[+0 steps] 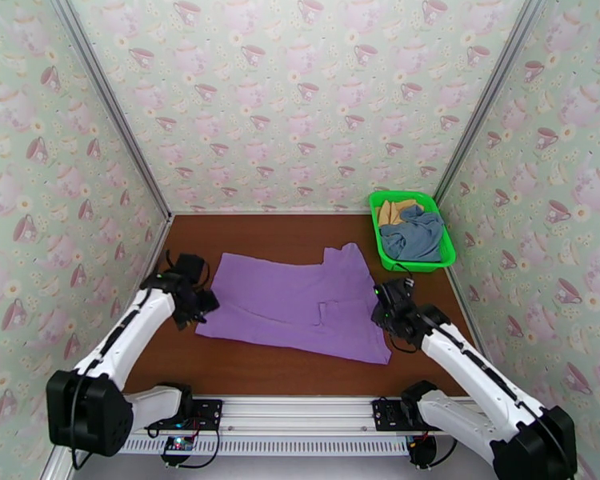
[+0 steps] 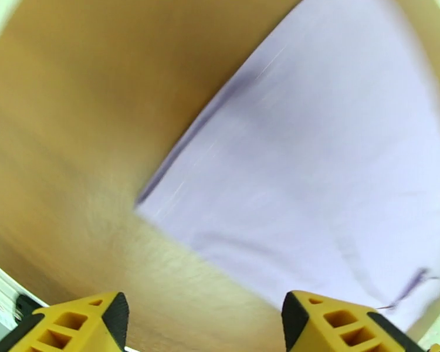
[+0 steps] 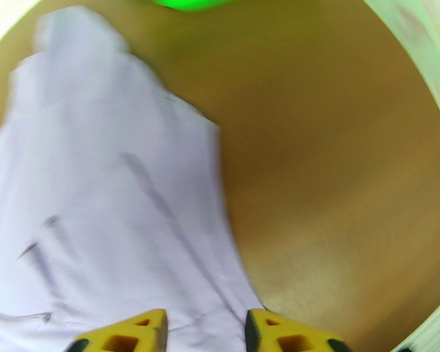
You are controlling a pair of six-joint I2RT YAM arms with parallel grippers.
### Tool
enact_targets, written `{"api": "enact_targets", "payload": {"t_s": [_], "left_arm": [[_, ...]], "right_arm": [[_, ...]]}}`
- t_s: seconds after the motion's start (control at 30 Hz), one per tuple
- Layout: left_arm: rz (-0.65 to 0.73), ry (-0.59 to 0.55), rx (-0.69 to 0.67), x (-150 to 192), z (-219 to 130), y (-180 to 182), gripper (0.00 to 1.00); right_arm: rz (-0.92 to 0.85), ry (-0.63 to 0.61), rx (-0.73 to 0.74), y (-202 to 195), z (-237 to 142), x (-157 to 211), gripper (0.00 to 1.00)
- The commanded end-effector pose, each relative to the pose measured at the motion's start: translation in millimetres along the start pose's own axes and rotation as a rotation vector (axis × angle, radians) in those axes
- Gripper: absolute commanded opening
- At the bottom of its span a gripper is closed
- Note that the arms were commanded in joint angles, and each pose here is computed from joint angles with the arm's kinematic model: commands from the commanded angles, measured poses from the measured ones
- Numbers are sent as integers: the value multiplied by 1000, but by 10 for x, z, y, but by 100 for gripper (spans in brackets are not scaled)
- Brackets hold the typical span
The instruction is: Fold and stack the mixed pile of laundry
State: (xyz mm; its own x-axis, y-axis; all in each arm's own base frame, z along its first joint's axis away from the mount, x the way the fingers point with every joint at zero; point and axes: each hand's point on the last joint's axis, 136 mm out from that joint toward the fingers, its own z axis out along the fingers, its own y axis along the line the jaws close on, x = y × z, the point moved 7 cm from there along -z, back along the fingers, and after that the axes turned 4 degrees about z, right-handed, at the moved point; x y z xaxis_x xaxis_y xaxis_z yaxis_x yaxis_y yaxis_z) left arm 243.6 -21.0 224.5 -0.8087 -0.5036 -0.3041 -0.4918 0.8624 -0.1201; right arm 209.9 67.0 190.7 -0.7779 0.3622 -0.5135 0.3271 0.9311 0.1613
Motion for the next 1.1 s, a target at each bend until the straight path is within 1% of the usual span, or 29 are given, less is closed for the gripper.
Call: {"api": "enact_targets", "payload": {"t_s": [0.0,0.07,0.13,0.17,0.23,0.37,0.43,0.5,0.6,0.8,0.97,1.07], "left_arm": [[65,3,-53,-281,-45,-82,68],[96,19,-31,-524,91,-279,58],[123,63,-27,-766,331,-481,46],[138,89,-34,-860,462,-563,44],[164,127,-49,-1068,746,-734,43],[193,174,-76,-1368,1250,-955,43],[198,184,-87,-1496,1437,-1024,46],[199,187,-85,-1593,1580,-1083,51],[199,202,-81,-1689,1777,-1149,54],[206,243,-121,-1726,2135,-1119,54],[201,278,-126,-1650,2311,-1063,49],[198,287,-114,-1599,2372,-1058,44]], "right_arm": [[-203,-14,-125,286,-70,-205,47],[-245,7,-143,428,-28,-301,44],[-272,29,-155,576,32,-404,42],[-281,39,-163,638,60,-443,41],[-298,63,-172,766,140,-518,41],[-321,102,-158,930,308,-608,41],[-330,123,-150,985,397,-627,41],[-329,137,-142,1012,474,-626,41],[-321,161,-135,1036,594,-591,41],[-312,215,-115,1044,777,-502,40],[-307,224,-106,1042,802,-493,39],[-309,220,-107,1057,787,-518,38]]}}
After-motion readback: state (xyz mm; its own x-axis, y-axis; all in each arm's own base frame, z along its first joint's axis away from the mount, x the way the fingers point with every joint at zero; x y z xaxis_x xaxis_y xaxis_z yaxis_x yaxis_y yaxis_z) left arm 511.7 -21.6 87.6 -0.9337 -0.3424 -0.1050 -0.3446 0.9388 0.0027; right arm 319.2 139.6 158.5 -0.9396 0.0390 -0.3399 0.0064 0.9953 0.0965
